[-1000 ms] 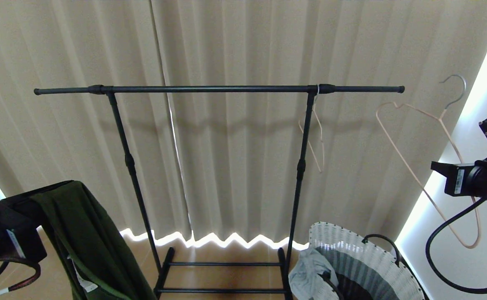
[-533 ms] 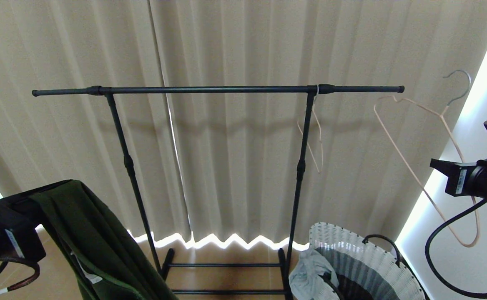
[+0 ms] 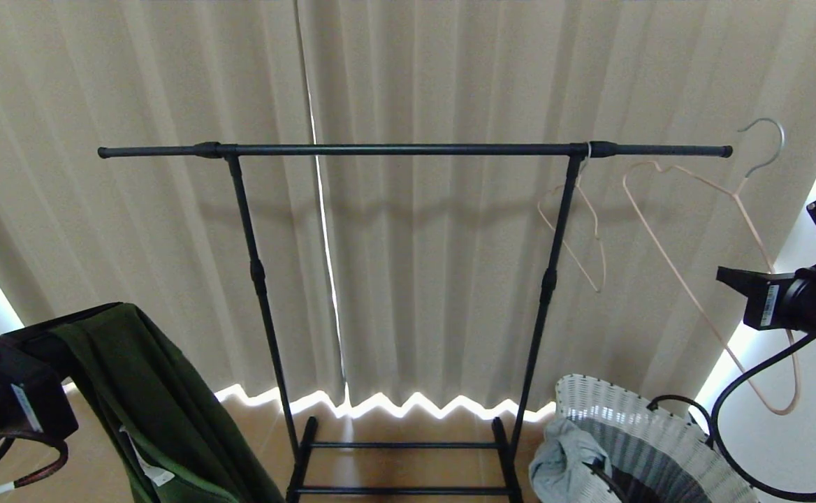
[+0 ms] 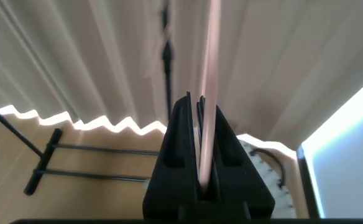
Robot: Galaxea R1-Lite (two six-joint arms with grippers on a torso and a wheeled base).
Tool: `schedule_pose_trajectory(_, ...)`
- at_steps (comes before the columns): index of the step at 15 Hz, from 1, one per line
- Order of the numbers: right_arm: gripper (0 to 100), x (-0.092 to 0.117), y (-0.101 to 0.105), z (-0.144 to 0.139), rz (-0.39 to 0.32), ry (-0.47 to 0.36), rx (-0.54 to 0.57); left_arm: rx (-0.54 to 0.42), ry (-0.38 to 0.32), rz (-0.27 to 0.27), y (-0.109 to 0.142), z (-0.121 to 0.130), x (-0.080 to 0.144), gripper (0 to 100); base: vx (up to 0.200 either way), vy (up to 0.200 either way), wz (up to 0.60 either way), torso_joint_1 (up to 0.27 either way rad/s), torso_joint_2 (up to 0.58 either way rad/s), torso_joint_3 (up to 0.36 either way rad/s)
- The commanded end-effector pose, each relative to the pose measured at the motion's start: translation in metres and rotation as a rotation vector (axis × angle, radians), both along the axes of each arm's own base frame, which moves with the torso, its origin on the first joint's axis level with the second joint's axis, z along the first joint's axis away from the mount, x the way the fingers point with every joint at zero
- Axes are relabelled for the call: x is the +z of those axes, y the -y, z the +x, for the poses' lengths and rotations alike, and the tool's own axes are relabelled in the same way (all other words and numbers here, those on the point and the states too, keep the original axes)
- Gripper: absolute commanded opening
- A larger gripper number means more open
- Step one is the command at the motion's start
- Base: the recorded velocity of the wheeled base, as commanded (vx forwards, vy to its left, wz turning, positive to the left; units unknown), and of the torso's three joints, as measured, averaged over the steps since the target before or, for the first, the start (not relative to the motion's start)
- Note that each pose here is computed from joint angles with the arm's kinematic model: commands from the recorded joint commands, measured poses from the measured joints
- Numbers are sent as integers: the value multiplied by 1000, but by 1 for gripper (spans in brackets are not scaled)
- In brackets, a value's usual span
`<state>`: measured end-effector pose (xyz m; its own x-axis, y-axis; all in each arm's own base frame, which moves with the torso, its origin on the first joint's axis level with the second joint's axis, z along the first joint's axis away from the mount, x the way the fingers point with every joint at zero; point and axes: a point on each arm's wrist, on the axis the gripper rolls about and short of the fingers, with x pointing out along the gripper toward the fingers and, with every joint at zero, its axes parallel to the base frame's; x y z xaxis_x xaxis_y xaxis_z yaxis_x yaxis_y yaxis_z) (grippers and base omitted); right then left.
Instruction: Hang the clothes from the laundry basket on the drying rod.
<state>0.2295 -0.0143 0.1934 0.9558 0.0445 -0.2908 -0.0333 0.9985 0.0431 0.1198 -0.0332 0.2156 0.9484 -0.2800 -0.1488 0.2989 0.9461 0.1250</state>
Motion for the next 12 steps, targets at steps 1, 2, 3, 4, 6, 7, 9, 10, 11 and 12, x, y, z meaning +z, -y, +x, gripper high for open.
schedule_pose_trajectory(1,0,0,0,0,1,-1,0,-2,-2,1,0,0,0,0,0,200,0,2,-2,7)
schedule_pose_trajectory(2,0,0,0,0,1,-1,0,-2,-2,1,0,0,0,0,0,200,0,-2,2,2)
schedule_pose_trajectory(3,0,0,0,0,1,-1,0,-2,-2,1,0,0,0,0,0,200,0,2,2,2)
schedule_pose_trajectory(4,0,0,0,0,1,-1,0,-2,-4,1,0,0,-1,0,0,200,0,2,-7,-2)
schedule_pose_trajectory(6,0,0,0,0,1,-1,0,-3,-11,5,0,0,-3,0,0,200,0,0,2,2)
schedule_pose_trajectory(7,0,0,0,0,1,-1,1,-5,-14,15,0,0,-5,0,0,0,0,0,0,0)
schedule_pose_trajectory(9,0,0,0,0,1,-1,1,-7,-12,29,0,0,-5,0,0,0,0,0,0,0)
schedule_pose_trajectory(10,0,-1,0,1,1,-2,1,-7,-12,29,0,0,-5,0,0,0,0,0,0,0)
schedule_pose_trajectory(11,0,-1,0,1,3,-2,7,-9,-16,30,1,1,-6,0,0,0,0,0,0,0)
schedule_pose_trajectory(12,0,-1,-1,0,8,-3,23,-6,-30,27,1,3,-8,0,0,0,0,0,0,0)
